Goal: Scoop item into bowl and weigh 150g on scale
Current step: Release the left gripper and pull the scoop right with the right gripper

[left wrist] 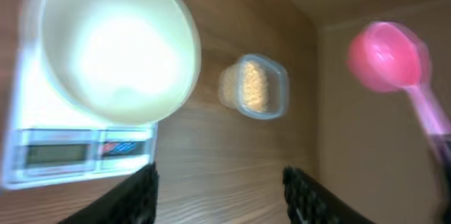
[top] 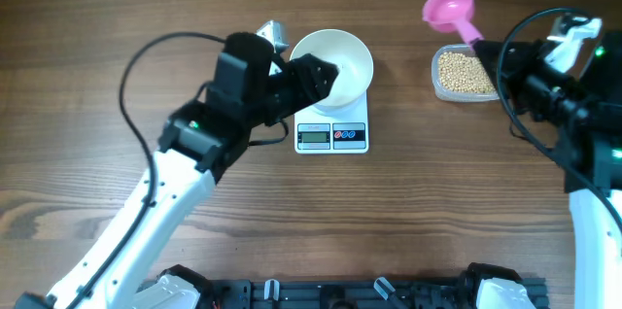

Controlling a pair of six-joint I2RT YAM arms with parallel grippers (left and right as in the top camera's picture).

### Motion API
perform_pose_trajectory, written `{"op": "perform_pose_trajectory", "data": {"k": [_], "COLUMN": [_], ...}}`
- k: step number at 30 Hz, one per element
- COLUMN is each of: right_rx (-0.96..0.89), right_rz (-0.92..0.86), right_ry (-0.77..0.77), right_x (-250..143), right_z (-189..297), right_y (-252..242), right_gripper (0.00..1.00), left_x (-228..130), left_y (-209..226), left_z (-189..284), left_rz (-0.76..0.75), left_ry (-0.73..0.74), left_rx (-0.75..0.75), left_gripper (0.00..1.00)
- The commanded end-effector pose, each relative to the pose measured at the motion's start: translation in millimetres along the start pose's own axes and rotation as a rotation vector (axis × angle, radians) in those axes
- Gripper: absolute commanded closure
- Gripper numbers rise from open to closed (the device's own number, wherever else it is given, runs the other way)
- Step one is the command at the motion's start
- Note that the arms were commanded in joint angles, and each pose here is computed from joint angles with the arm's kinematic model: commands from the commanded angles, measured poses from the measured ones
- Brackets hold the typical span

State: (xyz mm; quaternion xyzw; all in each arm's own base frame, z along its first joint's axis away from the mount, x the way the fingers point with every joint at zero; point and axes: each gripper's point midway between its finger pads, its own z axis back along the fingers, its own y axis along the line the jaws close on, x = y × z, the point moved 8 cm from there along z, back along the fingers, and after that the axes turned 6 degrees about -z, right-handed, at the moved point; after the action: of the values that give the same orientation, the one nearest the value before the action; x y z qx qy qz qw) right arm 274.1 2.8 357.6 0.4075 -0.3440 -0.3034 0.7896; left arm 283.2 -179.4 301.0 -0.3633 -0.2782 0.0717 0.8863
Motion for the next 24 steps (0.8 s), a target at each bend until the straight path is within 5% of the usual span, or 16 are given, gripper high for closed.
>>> {"op": "perform_pose_trajectory", "data": {"k": [1,8,10,12,24], "right_rx": [-0.107,-0.370,-0.444,-0.494,-0.595], "right_rz": [0.191,0.234,0.238,0.244,0.237], "right_ry": [-0.158,-0.221,-0.227,-0.221,-0.197], "right_x": [14.9,15.0,14.0,12.3,14.4], "right_z": [28.3,46.7,49.8,52.1,65.8], "right_y": [15.8,-2.8,-11.1,-17.0,-36.4], "right_gripper": [0.96,0.96,0.96,0.96,0.96], "left_x": [14.3,-29.7,-46.4,-61.5,-99.6], "left_y": [-11.3,3.6,3.5,4.4,47.4], "left_z": [33.5,12.9,-6.9,-28.0,-103.7], "left_rz": [-0.186,-0.166,-0.186,-0.204,-0.201], "left_ry": [-0.062,0.211,0.297,0.368,0.543], "left_rx": [0.098,0.205,0.231,0.256,0.480], "left_gripper": [0.47,0.62,0.74,0.96,0.96]}}
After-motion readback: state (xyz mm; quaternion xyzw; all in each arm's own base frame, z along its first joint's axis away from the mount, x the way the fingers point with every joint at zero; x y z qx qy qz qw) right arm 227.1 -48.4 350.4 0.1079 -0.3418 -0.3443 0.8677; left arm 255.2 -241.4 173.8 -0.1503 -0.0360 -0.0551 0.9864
